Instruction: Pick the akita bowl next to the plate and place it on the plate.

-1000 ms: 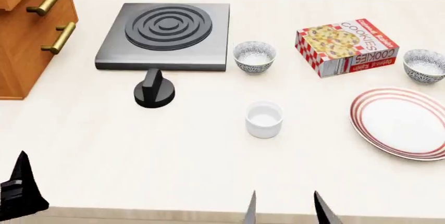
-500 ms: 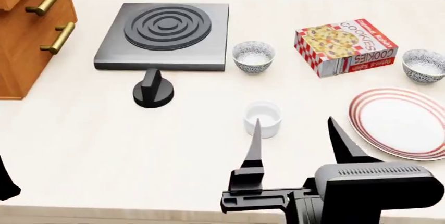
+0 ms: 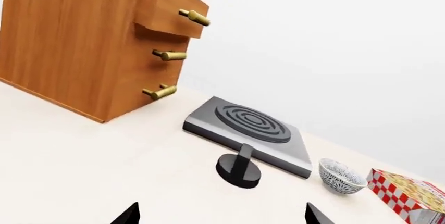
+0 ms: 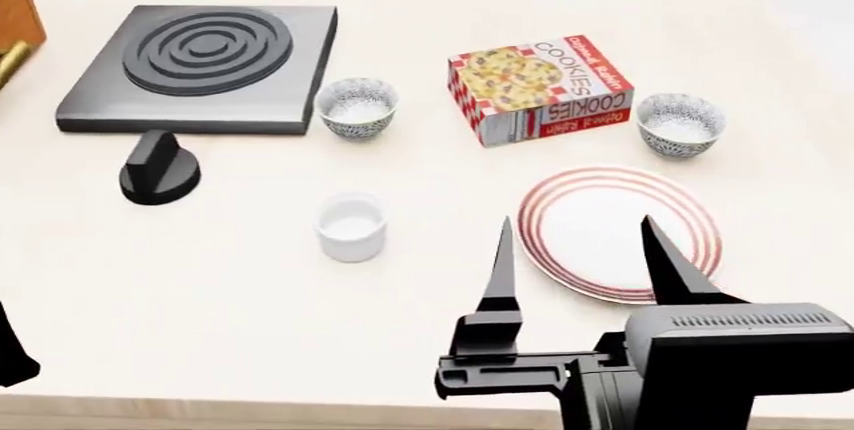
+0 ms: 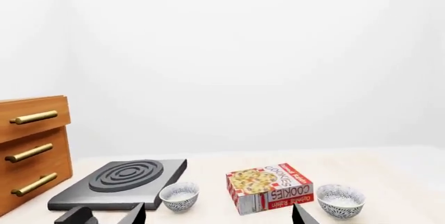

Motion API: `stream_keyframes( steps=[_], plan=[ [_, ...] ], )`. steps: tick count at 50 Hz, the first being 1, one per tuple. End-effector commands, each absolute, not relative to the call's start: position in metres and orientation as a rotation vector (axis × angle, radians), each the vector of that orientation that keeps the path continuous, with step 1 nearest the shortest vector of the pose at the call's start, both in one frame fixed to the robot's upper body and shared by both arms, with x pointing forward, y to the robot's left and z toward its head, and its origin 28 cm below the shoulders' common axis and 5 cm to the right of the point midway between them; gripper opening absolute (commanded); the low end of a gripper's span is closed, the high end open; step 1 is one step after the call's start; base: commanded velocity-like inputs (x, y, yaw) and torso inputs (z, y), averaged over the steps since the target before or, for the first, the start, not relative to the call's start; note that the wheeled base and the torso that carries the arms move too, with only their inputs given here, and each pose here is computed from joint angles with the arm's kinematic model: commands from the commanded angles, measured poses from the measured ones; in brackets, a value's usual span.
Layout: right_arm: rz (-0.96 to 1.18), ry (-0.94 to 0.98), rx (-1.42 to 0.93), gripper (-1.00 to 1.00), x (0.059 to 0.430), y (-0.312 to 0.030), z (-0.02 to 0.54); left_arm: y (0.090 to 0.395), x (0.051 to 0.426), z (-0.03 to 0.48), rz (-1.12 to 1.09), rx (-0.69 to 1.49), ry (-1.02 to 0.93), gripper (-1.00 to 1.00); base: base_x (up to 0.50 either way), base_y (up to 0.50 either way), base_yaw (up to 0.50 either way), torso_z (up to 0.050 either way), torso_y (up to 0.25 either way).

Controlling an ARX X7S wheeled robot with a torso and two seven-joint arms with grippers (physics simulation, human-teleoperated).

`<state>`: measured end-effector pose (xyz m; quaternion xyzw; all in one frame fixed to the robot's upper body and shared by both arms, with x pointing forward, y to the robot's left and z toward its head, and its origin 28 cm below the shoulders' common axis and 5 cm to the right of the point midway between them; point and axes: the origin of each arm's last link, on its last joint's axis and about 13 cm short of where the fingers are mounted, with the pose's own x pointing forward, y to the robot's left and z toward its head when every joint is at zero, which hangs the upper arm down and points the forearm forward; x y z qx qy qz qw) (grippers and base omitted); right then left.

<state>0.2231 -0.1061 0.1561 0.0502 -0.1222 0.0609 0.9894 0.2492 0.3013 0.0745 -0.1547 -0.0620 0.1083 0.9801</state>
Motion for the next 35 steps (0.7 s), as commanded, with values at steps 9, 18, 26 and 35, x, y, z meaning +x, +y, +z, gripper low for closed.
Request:
stream_keyframes(
  steps=[9, 18, 26, 35],
  plan=[
    [0.118, -0.249, 0.108, 1.00, 0.2224, -0.1076, 0.1577, 0.3009, 0.2485, 0.0747, 0.216, -0.308, -0.123, 1.00, 0.00, -0.50, 0.00, 0.000, 0.000],
    [0.119, -0.248, 0.108, 1.00, 0.2224, -0.1077, 0.1575, 0.3009, 0.2485, 0.0750, 0.217, -0.308, -0.124, 1.00, 0.00, -0.50, 0.00, 0.000, 0.000],
    [0.119, -0.249, 0.105, 1.00, 0.2220, -0.1087, 0.1573, 0.3000, 0.2470, 0.0777, 0.216, -0.308, -0.124, 1.00, 0.00, -0.50, 0.00, 0.000, 0.000],
    [0.113, -0.256, 0.109, 1.00, 0.2211, -0.1092, 0.1581, 0.3001, 0.2474, 0.0771, 0.217, -0.307, -0.125, 1.00, 0.00, -0.47, 0.00, 0.000, 0.000]
  ],
)
